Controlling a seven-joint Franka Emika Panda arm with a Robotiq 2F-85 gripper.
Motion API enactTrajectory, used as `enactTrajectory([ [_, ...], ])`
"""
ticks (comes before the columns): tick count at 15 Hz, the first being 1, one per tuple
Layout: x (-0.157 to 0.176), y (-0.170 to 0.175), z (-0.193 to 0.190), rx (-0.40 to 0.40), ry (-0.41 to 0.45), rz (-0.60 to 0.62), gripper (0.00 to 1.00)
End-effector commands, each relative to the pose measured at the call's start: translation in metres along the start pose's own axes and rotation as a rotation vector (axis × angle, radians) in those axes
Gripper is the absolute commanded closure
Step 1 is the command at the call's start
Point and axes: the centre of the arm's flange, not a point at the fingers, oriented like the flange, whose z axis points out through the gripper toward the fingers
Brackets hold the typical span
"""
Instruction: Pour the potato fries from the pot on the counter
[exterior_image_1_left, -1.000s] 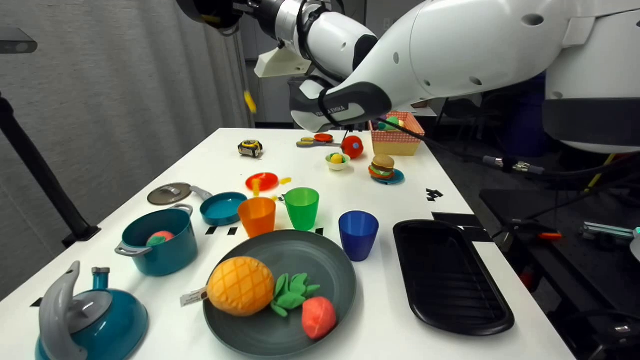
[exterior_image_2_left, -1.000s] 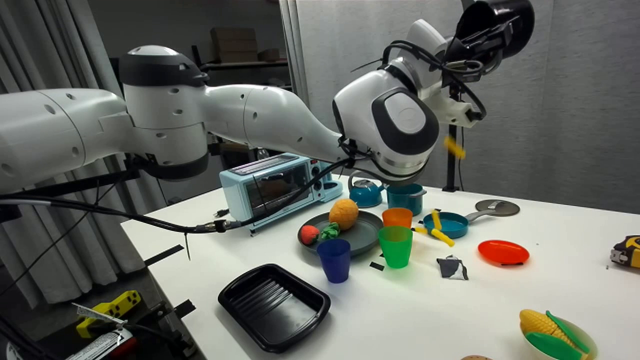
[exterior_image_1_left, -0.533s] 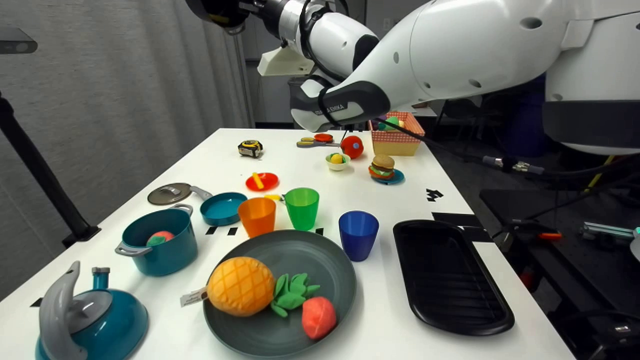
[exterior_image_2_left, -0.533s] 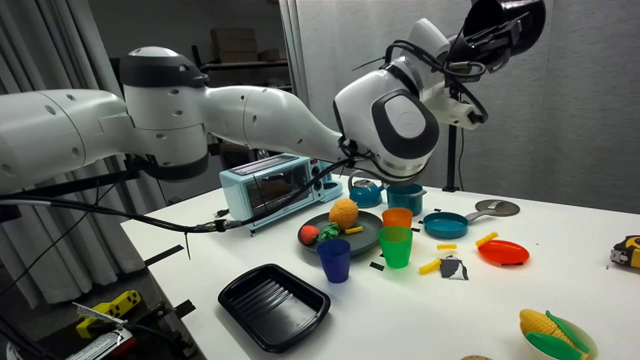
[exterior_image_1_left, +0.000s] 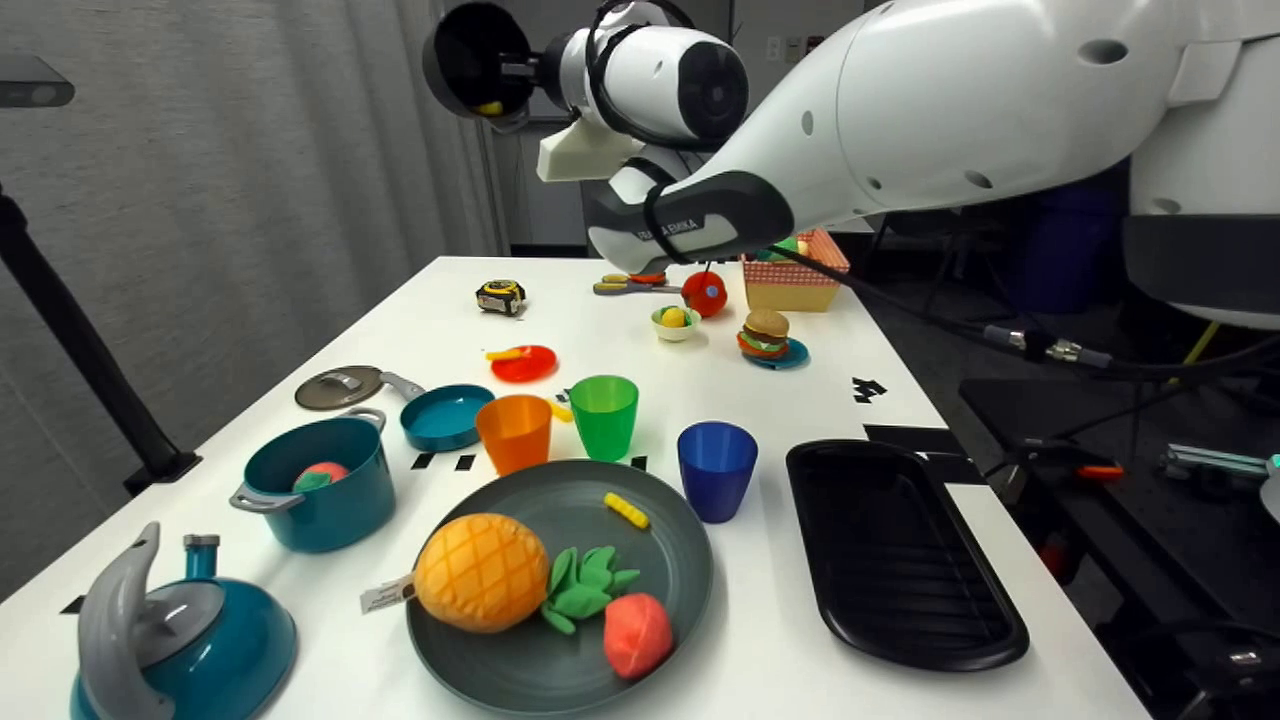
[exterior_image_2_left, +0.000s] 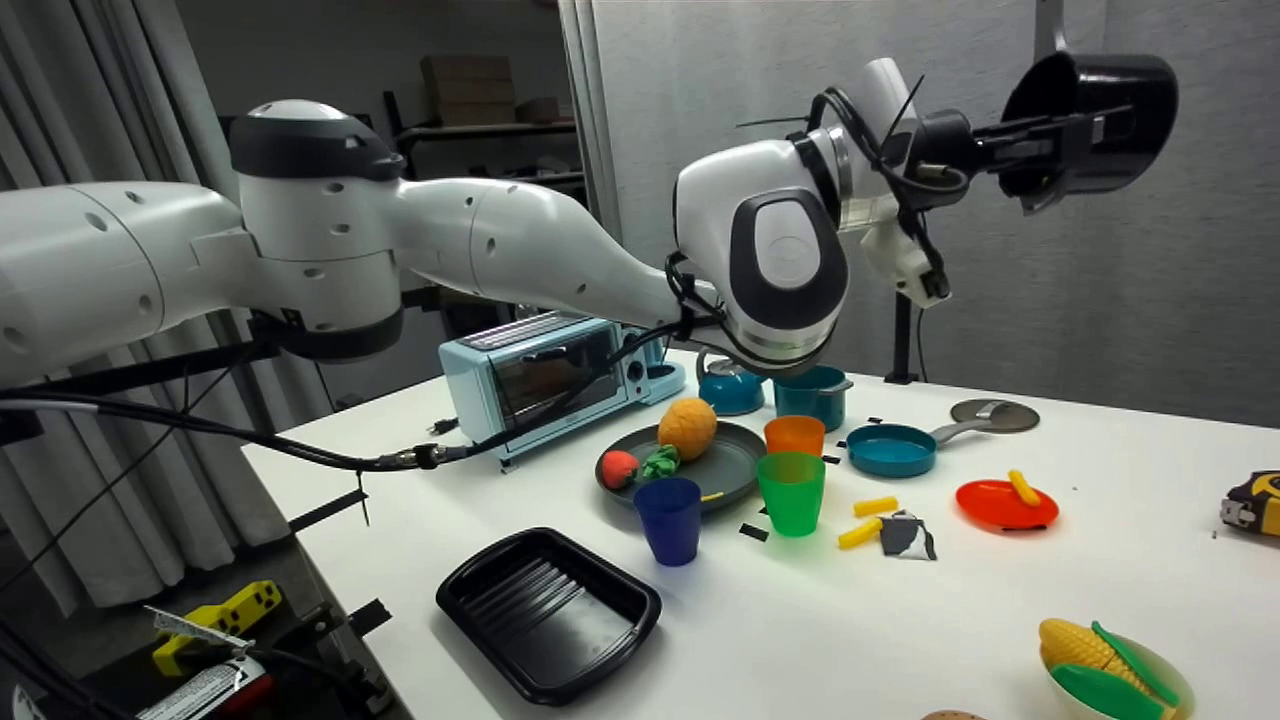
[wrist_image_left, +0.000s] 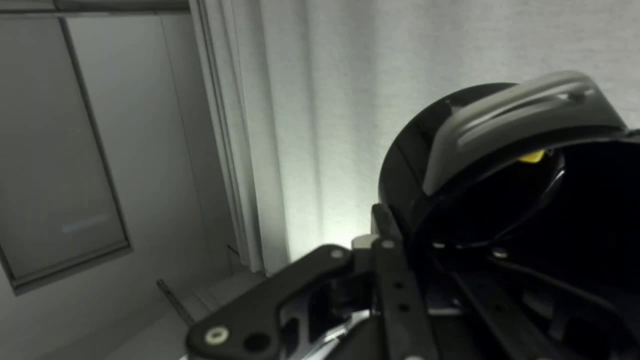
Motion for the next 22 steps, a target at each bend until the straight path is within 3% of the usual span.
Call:
enactTrajectory([
  [1,-0.009,0.000,-0.011,-0.120,-0.166,0.023,0.99],
  [8,-0.042,-0.004,-0.031,-0.287,-0.500,0.073,0.99],
  [9,-0.019,-0.019,0.011,-0.297,-0.558,0.063,0.99],
  [12,-0.001,-0.016,0.058,-0.351,-0.697,0.034,0.99],
  [15,0.032,0.022,0.110,-0.424,-0.819,0.008,0.99],
  [19,0.065,0.101,0.172,-0.503,-1.008,-0.001,0.99],
  [20,0.025,0.068,0.114,-0.518,-1.063,-0.007,0.99],
  [22,0.010,0.079,0.104,-0.531,-1.180,-0.008,0.99],
])
